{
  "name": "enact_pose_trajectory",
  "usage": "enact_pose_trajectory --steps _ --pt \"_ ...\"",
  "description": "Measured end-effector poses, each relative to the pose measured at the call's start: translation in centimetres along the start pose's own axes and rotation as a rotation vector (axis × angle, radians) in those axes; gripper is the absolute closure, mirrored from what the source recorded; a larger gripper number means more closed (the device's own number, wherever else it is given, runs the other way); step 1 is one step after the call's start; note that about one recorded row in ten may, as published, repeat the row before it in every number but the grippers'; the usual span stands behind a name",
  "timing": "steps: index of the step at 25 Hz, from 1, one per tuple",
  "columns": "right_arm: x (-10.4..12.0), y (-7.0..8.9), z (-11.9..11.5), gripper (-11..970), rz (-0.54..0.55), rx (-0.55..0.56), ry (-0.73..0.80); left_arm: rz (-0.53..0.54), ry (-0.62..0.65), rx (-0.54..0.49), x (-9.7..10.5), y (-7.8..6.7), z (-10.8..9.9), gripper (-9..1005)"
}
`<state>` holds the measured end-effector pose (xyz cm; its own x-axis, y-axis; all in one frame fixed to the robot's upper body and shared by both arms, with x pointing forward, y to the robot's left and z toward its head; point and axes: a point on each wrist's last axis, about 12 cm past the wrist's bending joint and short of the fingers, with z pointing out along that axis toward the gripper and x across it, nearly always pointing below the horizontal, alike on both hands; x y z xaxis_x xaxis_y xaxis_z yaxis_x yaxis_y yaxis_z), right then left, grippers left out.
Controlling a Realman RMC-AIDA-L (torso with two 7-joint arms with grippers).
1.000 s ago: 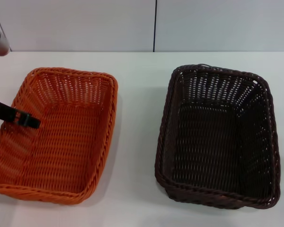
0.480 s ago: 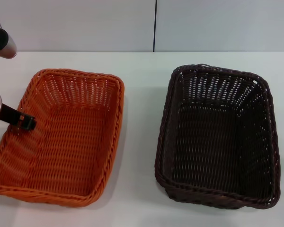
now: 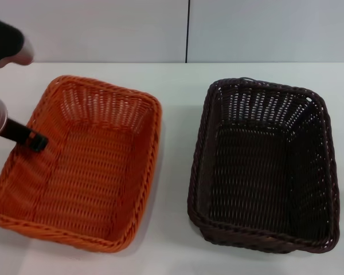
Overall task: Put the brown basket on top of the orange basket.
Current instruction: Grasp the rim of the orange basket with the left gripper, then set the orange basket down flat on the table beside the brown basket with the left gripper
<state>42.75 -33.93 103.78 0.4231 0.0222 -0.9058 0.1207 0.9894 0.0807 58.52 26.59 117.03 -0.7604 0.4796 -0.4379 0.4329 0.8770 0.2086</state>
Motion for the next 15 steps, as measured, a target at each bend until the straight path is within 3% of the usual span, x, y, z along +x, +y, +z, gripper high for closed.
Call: enact_pose_trajectory --steps 15 --pt "-0.6 -0.1 -0.7 144 0.03 0.002 -0.035 0.457 -0.1 -0.005 -4.2 -2.1 -3.9 750"
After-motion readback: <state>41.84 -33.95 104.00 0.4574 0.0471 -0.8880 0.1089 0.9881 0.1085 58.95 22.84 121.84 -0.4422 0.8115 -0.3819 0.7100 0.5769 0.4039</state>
